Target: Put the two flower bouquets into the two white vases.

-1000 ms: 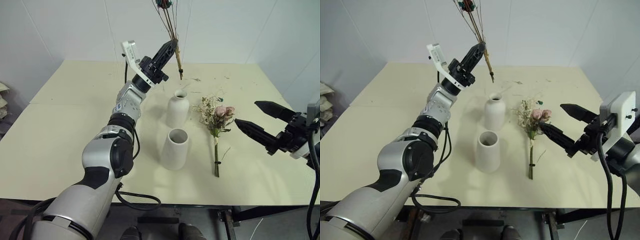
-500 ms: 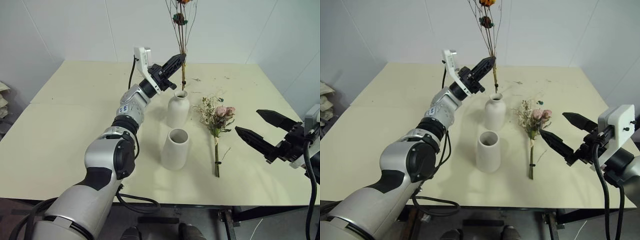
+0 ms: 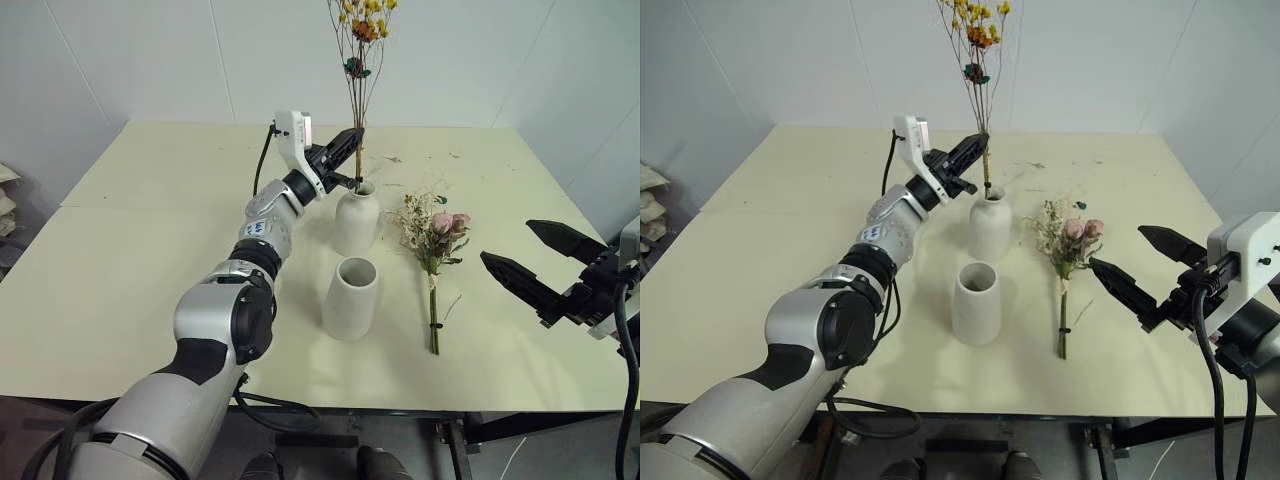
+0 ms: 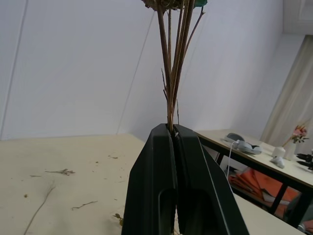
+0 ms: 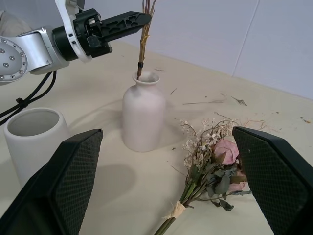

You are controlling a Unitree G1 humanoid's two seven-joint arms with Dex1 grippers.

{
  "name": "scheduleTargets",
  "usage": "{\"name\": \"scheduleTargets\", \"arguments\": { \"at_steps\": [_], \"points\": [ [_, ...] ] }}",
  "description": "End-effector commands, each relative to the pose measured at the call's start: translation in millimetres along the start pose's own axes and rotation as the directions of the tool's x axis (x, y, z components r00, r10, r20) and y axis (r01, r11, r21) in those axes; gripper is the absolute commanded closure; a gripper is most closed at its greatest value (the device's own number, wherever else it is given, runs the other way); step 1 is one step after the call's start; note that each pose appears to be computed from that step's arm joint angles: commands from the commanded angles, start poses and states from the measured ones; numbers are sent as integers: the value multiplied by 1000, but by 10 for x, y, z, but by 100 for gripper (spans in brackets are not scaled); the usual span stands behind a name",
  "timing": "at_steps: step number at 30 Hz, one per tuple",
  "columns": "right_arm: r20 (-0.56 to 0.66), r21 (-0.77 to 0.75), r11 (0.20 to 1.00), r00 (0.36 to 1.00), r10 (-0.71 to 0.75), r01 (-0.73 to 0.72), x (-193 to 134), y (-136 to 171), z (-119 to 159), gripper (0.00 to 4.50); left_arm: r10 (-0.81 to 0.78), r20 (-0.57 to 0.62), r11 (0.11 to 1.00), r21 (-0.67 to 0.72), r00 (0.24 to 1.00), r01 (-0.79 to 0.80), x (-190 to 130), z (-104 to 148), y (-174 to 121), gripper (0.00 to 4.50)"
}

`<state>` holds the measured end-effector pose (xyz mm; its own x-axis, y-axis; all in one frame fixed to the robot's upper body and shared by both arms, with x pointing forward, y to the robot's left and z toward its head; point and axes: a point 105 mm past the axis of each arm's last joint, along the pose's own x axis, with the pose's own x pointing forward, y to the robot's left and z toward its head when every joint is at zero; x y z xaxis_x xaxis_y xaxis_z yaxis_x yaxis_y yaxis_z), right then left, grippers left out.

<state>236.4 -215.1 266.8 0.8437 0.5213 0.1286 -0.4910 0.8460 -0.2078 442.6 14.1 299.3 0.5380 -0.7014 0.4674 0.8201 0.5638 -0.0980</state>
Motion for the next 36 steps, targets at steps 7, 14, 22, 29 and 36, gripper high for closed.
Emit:
{"name": "scheduleTargets", "arguments": {
  "at_steps": [7, 14, 22, 29, 36],
  "points": [
    [48, -61, 998, 999, -17, 20, -40, 11, 165, 0, -28, -50, 999, 24, 998, 29, 4, -139, -71, 447],
    [46, -64, 998, 999, -24, 27, -42, 10, 167, 0, -39, -152, 999, 15, 988, 42, -53, -316, -63, 447],
    [44, -69, 997, 999, -27, 30, -33, -13, 173, 0, -65, -178, 997, 21, 982, 70, -89, -369, -76, 323],
    [42, -73, 997, 999, -24, 27, -18, -36, 184, 0, -47, -166, 994, 91, 985, 63, -86, -260, -25, 107],
    [7, -77, 997, 1000, -17, 17, 0, -22, 118, 0, -104, -231, 970, 189, 967, 150, -142, -163, -1, 3]
  ]
}}
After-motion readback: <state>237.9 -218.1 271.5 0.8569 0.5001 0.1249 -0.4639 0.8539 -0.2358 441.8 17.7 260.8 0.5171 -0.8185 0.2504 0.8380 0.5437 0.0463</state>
